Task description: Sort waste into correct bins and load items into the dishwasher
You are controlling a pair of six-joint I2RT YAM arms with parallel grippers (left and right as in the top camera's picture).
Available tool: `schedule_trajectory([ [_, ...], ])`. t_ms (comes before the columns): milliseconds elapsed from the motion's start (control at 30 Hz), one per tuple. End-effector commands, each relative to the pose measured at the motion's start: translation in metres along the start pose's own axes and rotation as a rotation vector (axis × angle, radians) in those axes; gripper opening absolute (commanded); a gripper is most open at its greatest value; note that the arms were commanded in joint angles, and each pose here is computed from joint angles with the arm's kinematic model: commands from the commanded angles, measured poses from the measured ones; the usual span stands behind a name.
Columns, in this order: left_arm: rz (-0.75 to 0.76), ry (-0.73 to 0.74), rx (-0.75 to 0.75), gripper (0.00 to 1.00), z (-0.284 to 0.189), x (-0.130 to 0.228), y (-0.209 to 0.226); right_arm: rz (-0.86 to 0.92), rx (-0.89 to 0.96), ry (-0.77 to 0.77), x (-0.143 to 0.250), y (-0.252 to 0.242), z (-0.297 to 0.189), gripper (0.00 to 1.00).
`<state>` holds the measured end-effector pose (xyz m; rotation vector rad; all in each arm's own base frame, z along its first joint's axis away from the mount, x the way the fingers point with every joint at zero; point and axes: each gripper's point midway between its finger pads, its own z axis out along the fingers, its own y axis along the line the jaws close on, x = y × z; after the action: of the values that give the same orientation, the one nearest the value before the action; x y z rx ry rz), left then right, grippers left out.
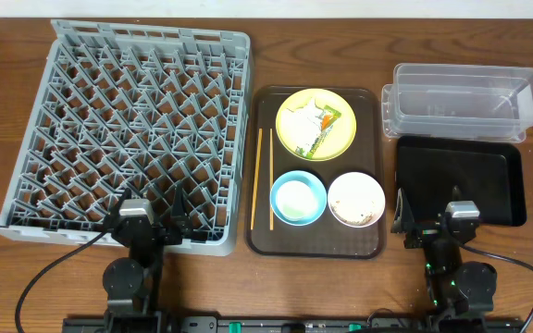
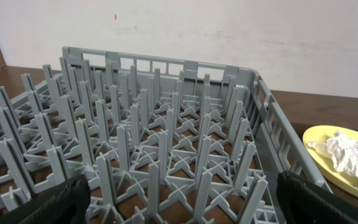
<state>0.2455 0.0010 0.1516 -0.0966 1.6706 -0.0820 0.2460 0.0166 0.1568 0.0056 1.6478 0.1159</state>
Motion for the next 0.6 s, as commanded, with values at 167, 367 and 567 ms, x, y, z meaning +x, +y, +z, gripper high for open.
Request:
schedule_trajectory([
  [167, 0.006, 0.049, 0.003, 0.96, 0.0000, 0.0141, 0.0005, -0.005, 0.006, 0.000, 0.0004, -0.0006, -0.0002, 0.99],
  [367, 0.006, 0.049, 0.003, 0.96, 0.0000, 0.0141, 0.0005, -0.005, 0.006, 0.000, 0.0004, -0.0006, -0.0002, 0.99],
  [567, 0.006, 0.049, 0.003, 0.96, 0.0000, 0.0141, 0.0005, -0.005, 0.006, 0.000, 0.0004, -0.0006, -0.0002, 0.99],
])
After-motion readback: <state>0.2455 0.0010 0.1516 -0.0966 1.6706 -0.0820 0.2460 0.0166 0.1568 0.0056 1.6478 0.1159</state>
